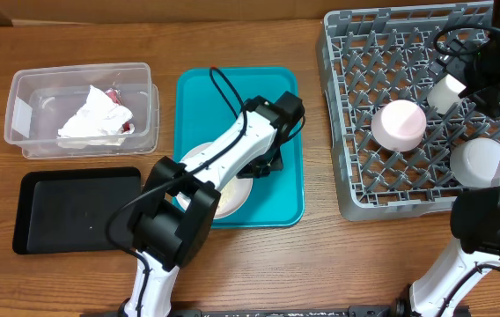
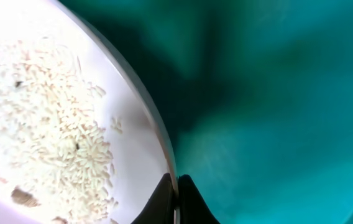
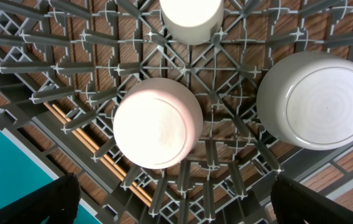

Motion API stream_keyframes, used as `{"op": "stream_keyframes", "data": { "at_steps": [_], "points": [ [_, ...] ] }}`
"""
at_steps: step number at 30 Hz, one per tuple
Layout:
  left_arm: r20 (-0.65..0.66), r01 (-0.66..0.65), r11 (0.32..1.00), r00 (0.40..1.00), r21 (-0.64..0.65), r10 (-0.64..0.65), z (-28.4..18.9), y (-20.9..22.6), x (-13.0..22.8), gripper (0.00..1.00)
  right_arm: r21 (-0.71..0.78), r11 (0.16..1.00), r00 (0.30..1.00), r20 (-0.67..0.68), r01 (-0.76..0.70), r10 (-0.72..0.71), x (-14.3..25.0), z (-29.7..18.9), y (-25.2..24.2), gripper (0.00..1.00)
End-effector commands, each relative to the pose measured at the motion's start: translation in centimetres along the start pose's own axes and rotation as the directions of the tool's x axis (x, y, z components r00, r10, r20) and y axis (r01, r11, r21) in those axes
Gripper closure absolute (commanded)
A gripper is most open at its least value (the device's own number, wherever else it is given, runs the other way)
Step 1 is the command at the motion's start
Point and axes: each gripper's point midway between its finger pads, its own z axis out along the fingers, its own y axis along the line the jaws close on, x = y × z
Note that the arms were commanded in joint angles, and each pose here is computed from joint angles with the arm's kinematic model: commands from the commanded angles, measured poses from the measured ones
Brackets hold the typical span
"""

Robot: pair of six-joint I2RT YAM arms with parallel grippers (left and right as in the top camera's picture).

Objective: Sort waste into correct bins and load items into the dishwasher
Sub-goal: 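Lift the plate left over the black tray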

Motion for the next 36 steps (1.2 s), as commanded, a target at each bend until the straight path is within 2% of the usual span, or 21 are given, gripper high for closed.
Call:
{"op": "stream_keyframes", "data": {
  "at_steps": [1,17,24,30,36],
  "points": [
    [0.053,-0.017,1.000,0.998,-0.007,0.018,-1.7,-0.1,-1.5,0.96,-0.021,1.000,0.999,0.043,-0.007,0.008,-0.5,-1.3,0.1,0.00],
    [0.014,-0.032,0.993,0.999,-0.115,0.033,-3.9,2.5,-0.7,0.96,-0.021,1.000,0.999,0.043,-0.007,0.008,-0.5,-1.3,0.1,0.00],
    [0.029,0.000,0.988,1.000,-0.155,0.005,-7.2,4.8,-2.0,0.96,-0.021,1.000,0.999,0.043,-0.007,0.008,-0.5,-1.3,0.1,0.00],
    [0.045,0.081,0.987,0.996,-0.142,-0.075,-9.8,7.5,-4.1,0.96,-0.021,1.000,0.999,0.043,-0.007,0.008,-0.5,-1.3,0.1,0.00],
    [0.018,0.213,0.969,0.977,-0.127,-0.212,-10.2,12.5,-6.6,0.96,-0.021,1.000,0.999,0.043,-0.007,0.008,-0.5,-1.3,0.1,0.00]
  ]
}}
